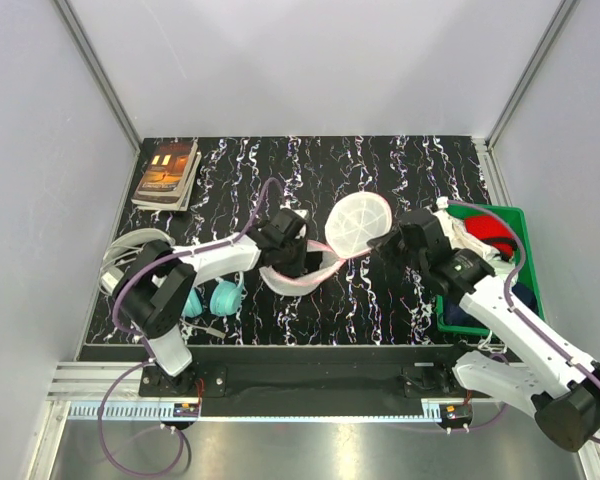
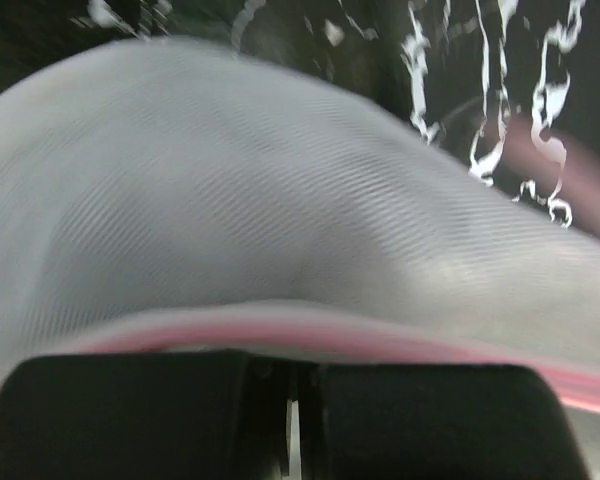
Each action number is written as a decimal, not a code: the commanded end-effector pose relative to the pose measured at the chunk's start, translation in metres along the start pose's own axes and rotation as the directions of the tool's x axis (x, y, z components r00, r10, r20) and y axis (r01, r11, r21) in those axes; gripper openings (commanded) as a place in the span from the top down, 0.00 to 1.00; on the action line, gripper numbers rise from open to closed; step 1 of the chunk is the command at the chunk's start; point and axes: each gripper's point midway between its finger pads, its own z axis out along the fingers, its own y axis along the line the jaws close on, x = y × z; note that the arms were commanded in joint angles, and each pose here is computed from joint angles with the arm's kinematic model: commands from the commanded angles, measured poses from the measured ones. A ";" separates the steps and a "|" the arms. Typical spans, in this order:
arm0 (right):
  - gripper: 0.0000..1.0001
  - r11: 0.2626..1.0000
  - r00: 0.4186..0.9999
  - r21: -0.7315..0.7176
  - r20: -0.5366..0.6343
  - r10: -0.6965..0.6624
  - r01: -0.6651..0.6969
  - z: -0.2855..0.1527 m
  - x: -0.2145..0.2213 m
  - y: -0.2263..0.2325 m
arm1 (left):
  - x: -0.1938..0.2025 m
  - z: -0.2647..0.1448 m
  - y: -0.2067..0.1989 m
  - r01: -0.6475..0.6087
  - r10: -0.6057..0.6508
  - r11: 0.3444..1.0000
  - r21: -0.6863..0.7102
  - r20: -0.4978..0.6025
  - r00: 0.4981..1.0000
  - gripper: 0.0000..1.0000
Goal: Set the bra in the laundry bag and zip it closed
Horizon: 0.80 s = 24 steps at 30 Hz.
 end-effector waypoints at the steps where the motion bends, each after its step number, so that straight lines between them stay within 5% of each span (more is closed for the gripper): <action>1: 1.00 0.996 0.999 -0.078 -0.010 -0.051 0.051 -0.027 -0.013 0.036 | -0.009 0.003 0.023 0.044 -0.042 0.998 -0.052 0.039 0.998 1.00; 9: 0.97 0.973 0.981 -0.164 -0.078 -0.178 0.164 0.014 0.003 0.076 | -0.046 -0.029 0.038 0.087 -0.074 0.994 -0.067 0.176 0.982 0.93; 16: 0.92 0.968 0.967 -0.131 -0.113 -0.228 0.213 0.051 0.014 0.076 | -0.070 -0.083 0.034 0.104 -0.100 0.995 0.004 0.316 0.944 0.42; 21: 0.88 0.947 0.952 -0.170 -0.095 -0.292 0.274 0.081 0.017 0.089 | -0.079 -0.135 0.016 0.068 -0.092 0.995 0.074 0.407 0.909 0.22; 24: 0.75 0.940 0.942 -0.184 -0.127 -0.311 0.286 0.110 0.025 0.102 | -0.083 -0.159 0.009 0.039 -0.080 0.994 0.101 0.450 0.889 0.20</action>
